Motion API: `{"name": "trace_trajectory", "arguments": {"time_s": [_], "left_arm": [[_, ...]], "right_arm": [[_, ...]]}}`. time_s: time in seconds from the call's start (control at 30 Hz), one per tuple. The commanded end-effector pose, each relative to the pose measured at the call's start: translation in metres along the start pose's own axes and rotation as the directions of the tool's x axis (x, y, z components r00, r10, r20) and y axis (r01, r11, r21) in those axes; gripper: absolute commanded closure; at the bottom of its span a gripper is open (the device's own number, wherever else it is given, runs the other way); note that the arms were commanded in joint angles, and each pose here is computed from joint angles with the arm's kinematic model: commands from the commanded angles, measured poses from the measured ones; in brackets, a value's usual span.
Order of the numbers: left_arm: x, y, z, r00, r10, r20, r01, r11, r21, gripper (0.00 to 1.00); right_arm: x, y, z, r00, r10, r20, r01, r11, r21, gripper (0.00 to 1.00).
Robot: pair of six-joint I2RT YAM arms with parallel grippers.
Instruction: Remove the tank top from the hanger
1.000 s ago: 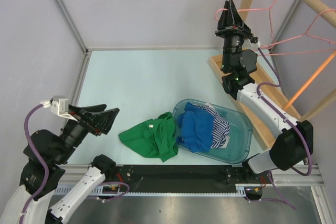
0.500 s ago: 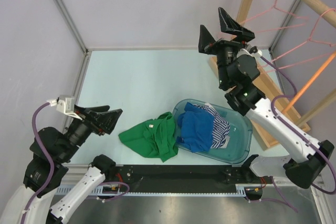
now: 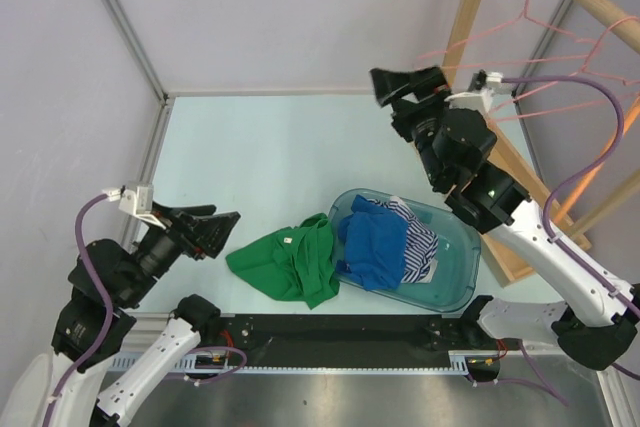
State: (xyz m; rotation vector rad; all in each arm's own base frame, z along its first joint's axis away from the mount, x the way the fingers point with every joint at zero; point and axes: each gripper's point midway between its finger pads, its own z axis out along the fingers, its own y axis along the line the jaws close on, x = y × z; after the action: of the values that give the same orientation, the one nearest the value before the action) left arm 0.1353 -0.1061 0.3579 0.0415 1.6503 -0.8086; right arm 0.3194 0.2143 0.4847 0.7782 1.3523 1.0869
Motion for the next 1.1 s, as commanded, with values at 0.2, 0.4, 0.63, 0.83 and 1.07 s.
{"name": "trace_trajectory", "arguments": {"time_s": [0.2,0.4,0.63,0.83,1.07], "left_arm": [[-0.009,0.017,-0.008,0.994,-0.056,0.089,0.064,0.994,-0.091,0.34],[-0.042,0.025,-0.043,0.957,-0.047,0.287,0.085,0.989,-0.12,0.32],[-0.043,0.029,-0.055,0.958,-0.044,0.284,0.088,0.985,-0.146,0.31],[-0.051,0.029,-0.063,0.952,-0.022,0.306,0.075,0.984,-0.164,0.3],[-0.047,0.032,-0.061,0.955,-0.025,0.296,0.079,0.982,-0.171,0.3]], "right_arm": [[0.17,-0.041,-0.093,0.43,-0.812,-0.394,0.638,0.582,-0.505,0.0],[0.286,-0.122,-0.144,0.034,-0.869,-0.493,0.563,0.424,-0.709,0.0],[0.357,-0.228,-0.166,-0.376,-0.811,-0.448,0.535,0.205,-0.82,0.0],[0.37,-0.293,-0.175,-0.547,-0.736,-0.4,0.477,0.119,-0.871,0.0],[0.377,-0.345,-0.193,-0.618,-0.647,-0.446,0.469,0.152,-0.87,0.0]]}}
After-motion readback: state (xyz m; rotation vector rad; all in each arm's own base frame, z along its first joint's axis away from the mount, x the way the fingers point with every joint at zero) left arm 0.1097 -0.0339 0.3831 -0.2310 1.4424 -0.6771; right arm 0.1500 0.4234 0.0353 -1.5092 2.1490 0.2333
